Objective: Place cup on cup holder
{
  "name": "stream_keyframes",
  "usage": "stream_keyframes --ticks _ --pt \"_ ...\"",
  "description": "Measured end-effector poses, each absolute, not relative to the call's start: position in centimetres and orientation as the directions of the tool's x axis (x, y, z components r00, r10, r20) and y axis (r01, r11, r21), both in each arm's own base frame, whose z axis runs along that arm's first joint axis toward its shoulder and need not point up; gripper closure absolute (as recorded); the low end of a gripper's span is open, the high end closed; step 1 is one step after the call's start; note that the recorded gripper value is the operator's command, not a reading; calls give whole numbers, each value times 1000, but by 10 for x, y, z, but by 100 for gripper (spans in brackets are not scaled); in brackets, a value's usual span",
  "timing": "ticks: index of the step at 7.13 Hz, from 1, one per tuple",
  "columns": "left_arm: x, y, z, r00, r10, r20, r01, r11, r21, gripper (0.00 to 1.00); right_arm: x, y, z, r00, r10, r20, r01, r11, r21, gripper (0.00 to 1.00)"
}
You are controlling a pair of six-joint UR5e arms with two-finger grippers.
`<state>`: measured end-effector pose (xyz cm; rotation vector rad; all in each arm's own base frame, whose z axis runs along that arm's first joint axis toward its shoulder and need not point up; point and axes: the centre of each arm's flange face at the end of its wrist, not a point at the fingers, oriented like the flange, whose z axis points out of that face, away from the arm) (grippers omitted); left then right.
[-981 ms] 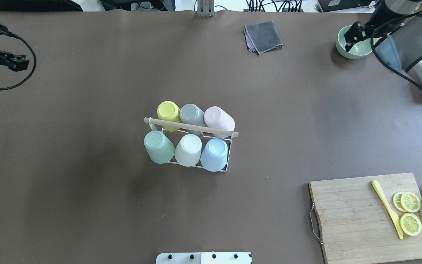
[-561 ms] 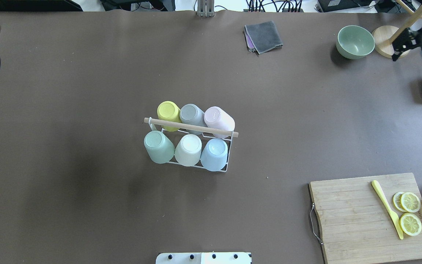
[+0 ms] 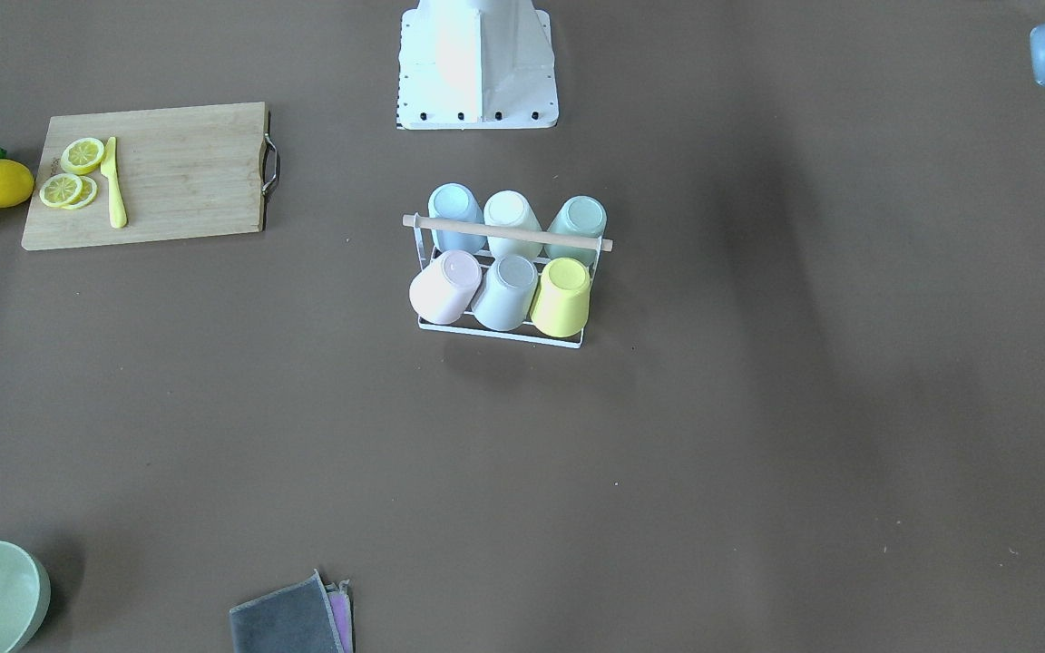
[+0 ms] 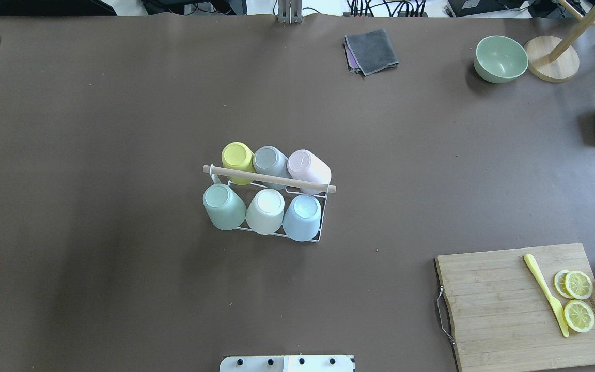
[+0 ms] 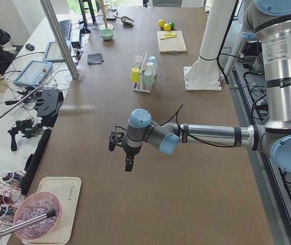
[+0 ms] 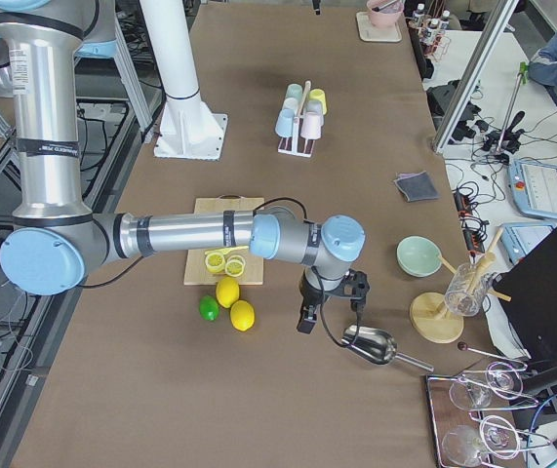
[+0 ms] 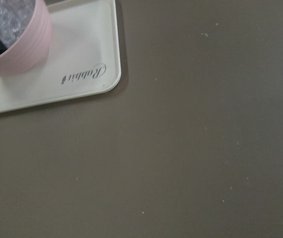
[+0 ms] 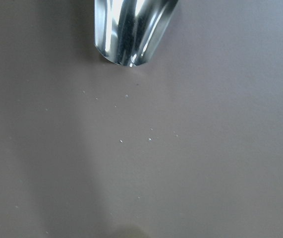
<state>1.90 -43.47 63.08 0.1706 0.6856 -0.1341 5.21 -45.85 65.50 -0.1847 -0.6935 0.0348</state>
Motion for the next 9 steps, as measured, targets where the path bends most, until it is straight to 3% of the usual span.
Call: stream_keyframes --ticks 2,4,7,9 --pt "-9 -431 644 713 -228 -662 222 970 -95 2 61 -444 671 775 58 629 52 986 -156 0" --pt "-23 -470 626 696 -356 -624 249 934 -255 2 64 -440 689 788 18 615 57 993 -102 0" --pt "-26 -481 631 704 -387 -595 244 919 -309 2 68 -437 691 777 15 630 43 996 -77 0" --pt "-28 -459 642 702 -403 -587 242 911 -335 2 74 -443 685 774 16 633 31 998 -62 0"
